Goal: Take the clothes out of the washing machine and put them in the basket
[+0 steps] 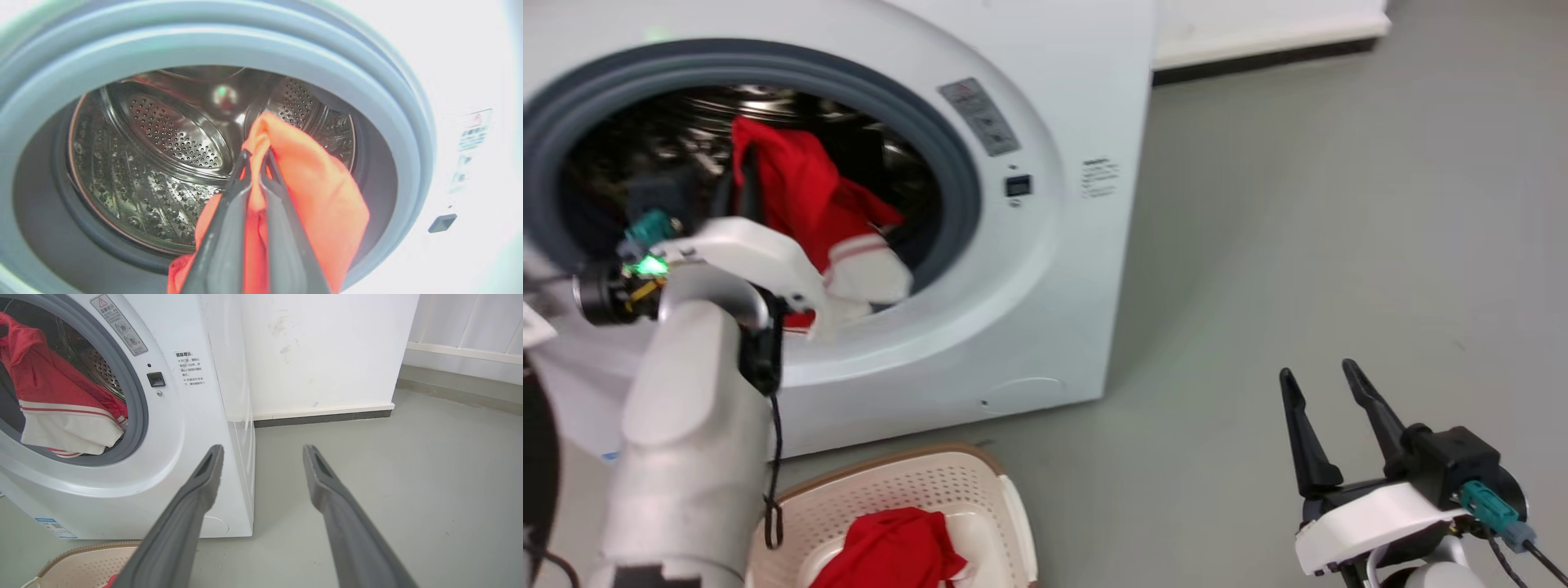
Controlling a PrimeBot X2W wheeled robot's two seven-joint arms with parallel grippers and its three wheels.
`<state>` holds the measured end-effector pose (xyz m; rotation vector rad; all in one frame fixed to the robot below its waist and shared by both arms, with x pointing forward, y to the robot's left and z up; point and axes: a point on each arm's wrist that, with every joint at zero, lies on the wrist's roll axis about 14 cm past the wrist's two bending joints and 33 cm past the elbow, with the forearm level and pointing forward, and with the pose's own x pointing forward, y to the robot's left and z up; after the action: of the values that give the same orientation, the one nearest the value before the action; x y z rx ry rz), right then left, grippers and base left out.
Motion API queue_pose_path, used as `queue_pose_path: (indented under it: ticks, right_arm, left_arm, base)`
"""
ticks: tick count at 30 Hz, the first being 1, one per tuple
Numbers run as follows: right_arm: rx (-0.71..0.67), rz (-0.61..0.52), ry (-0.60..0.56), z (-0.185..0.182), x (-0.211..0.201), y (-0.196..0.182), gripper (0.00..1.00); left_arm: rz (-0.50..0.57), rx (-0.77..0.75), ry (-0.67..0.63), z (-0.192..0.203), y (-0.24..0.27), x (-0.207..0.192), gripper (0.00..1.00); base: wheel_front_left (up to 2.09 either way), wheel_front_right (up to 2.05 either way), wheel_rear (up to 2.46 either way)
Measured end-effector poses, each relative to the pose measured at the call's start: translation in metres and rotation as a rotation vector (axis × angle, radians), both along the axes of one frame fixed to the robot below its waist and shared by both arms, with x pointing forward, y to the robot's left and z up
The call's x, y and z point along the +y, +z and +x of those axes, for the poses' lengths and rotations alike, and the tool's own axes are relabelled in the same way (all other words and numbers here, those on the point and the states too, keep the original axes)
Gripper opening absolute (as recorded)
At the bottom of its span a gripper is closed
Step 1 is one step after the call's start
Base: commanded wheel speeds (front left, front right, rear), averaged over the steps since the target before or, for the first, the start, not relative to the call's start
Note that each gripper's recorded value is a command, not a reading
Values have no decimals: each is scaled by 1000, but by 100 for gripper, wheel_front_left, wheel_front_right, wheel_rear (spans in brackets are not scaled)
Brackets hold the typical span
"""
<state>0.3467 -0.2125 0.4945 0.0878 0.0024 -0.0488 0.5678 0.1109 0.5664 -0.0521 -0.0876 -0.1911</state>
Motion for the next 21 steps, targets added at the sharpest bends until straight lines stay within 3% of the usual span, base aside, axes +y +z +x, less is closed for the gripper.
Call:
queue_pose_path:
  ticks: [17, 21]
  right_arm:
    - [-76, -31, 111, 4, 33, 37, 100]
    - [-76, -32, 129, 5, 38, 38, 100]
  left_arm:
    - [-104, -323, 30, -120, 75, 23, 0]
    - [-124, -323, 48, -147, 73, 26, 0]
  base:
    - [0, 0, 0]
    - [0, 0, 0]
